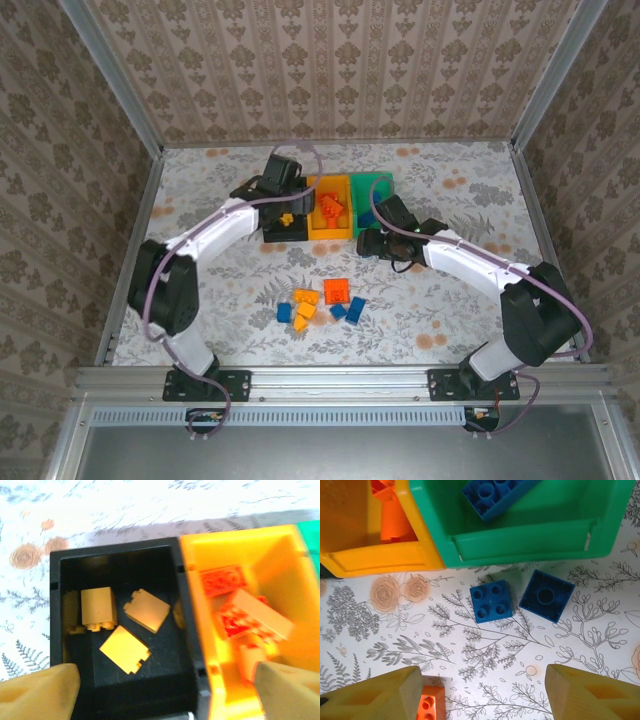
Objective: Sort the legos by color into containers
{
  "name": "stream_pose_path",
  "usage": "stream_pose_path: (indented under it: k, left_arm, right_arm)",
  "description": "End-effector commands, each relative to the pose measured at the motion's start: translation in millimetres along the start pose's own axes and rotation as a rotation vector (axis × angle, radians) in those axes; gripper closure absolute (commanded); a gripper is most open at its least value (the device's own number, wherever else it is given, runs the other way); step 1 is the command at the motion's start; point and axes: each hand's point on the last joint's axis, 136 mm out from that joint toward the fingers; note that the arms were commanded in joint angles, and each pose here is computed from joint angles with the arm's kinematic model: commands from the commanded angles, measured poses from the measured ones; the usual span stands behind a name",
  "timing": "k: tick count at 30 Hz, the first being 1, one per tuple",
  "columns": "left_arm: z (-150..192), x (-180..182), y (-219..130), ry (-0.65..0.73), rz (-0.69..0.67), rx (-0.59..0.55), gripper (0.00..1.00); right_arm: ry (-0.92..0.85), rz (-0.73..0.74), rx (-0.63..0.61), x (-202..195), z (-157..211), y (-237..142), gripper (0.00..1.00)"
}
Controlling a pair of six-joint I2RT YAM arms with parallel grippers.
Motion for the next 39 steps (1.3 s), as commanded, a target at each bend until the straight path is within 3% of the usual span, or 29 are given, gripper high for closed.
stream_pose_path:
  k: [1,10,16,26,34,39]
  left_arm:
    - [-6,-24,-36,-0.018,0.096,-0.078,0.0]
    - [46,-34,-77,-0.07,0.179,-0.095,0.0]
    - [74,-31,-86,-0.08,0.184,-0.079,0.0]
    - [100,-20,-92,-0.101,0.173,-0.055,0.0]
    - [103,-16,-93,-0.1,0.159,-0.055,0.0]
    - [104,-17,-91,-0.103,0.159,-0.057,0.0]
  right_arm:
    - [0.018,0.006,-0.004,-2,4,5,0.33]
    - [0.154,0.142,-0.06,-37,-9,29,0.34]
    - [0.293,0.13,-0.106,-47,-31,42,0.36]
    - [0.325,0.199,-0.081,-57,-40,69,0.39]
    - [0.327,0.274,0.025,-77,-6,78,0.44]
    - [0.341,0.302,0.055,-92,15,70,0.55]
Point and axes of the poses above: each hand's point on the last joint's axis, 136 mm out from that joint toward the fingers, its own y axis out along the fingers, its own x axis along the line the jaws close on, z = x × y, and after that the axes turned 6 degrees about y, right-handed
